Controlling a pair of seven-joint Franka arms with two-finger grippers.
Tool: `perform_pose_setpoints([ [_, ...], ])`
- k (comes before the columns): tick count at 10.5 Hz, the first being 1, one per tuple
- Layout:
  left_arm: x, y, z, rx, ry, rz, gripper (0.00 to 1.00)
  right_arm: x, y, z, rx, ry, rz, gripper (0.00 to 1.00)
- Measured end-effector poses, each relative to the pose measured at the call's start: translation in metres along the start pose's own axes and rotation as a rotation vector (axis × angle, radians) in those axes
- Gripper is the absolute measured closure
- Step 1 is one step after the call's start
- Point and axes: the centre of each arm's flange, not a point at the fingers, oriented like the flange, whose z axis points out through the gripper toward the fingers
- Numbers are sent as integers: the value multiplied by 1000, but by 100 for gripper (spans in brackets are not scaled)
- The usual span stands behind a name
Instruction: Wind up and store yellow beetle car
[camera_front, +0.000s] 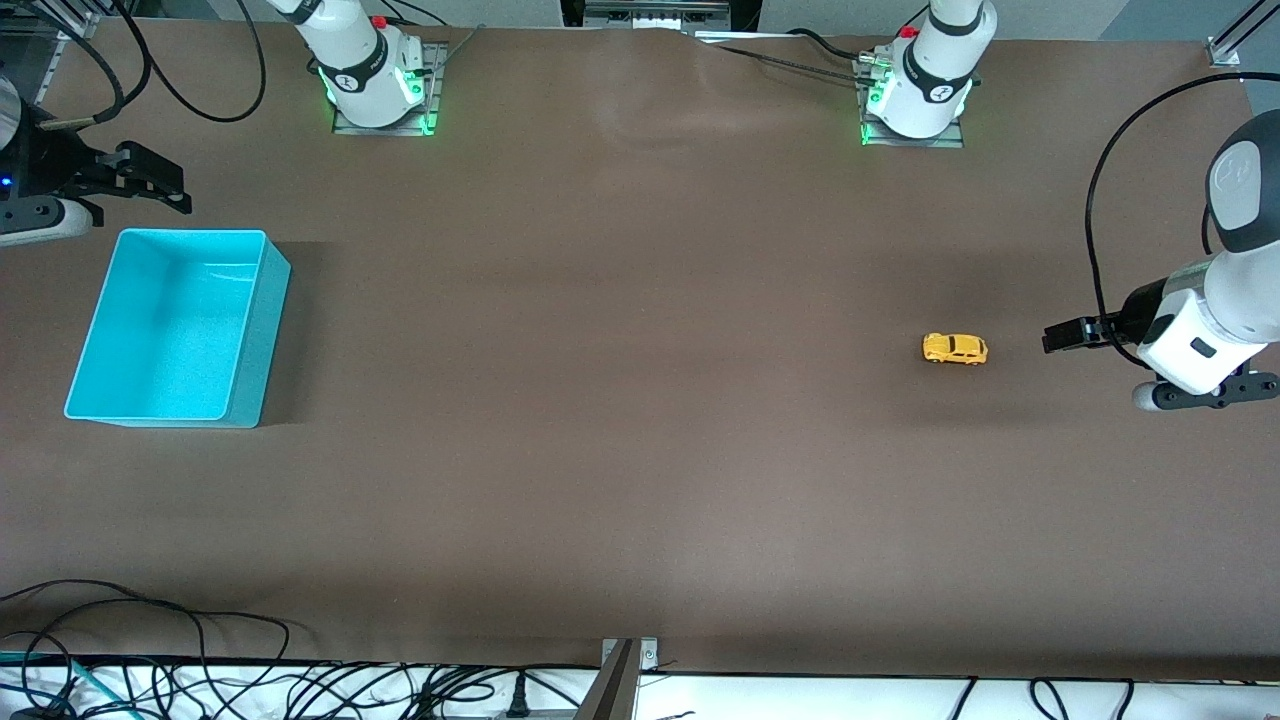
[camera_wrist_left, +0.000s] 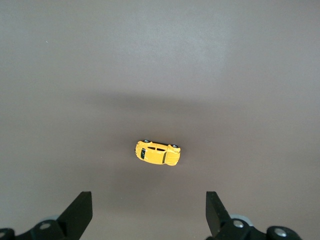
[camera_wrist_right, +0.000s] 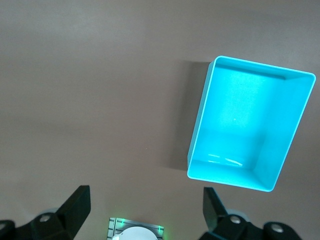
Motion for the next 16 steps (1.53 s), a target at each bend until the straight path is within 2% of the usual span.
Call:
perform_pose_setpoints([
  [16, 2, -3, 21, 0, -41, 53, 0, 8, 2, 12, 3, -21, 0, 0],
])
